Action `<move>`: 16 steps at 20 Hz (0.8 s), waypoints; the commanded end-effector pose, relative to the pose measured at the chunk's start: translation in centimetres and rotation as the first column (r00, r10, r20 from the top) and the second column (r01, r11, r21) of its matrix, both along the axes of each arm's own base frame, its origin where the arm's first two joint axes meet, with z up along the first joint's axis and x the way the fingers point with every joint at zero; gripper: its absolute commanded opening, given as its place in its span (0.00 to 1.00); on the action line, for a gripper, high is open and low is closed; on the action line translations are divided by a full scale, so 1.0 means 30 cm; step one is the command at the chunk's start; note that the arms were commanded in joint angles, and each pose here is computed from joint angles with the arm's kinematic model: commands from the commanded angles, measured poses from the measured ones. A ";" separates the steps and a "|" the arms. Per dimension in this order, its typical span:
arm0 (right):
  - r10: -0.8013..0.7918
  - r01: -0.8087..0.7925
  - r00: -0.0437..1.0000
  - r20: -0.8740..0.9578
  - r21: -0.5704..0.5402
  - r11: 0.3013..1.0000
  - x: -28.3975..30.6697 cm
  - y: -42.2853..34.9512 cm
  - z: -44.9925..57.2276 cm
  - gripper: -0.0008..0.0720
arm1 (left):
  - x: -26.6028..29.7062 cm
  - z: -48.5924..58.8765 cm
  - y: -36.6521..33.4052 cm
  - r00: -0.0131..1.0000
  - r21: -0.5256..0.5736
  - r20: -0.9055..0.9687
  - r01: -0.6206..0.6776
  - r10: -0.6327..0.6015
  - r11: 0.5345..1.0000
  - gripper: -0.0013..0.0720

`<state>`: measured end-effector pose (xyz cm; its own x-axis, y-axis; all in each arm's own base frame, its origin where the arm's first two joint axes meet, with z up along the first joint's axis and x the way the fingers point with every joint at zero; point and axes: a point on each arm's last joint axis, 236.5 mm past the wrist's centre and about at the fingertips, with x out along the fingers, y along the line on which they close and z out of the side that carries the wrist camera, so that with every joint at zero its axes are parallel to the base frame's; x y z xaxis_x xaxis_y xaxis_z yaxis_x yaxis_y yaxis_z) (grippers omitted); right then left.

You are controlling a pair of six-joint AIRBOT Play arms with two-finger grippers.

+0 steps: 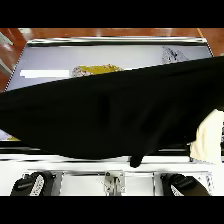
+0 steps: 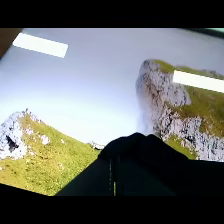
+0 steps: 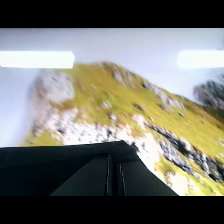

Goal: Fold the shirts.

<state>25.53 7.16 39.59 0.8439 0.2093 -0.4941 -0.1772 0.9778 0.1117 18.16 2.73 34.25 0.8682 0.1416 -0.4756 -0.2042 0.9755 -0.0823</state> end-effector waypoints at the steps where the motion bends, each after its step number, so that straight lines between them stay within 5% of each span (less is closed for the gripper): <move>1: -0.043 0.019 0.989 -0.141 -0.162 0.987 0.257 0.034 -0.187 0.09 | 0.202 -0.204 0.043 0.997 -0.035 -0.079 0.004 -0.007 0.999 0.06; 9: -0.093 0.056 0.974 -0.206 -0.177 0.983 0.946 0.202 -0.722 0.09 | 0.764 -0.606 0.036 0.986 -0.260 -0.129 0.066 -0.102 0.963 0.06; 16: -0.052 0.173 0.835 -0.548 0.173 0.970 1.073 0.115 -1.225 0.09 | 0.926 -1.092 -0.139 0.894 -0.346 -0.380 0.102 -0.238 0.933 0.06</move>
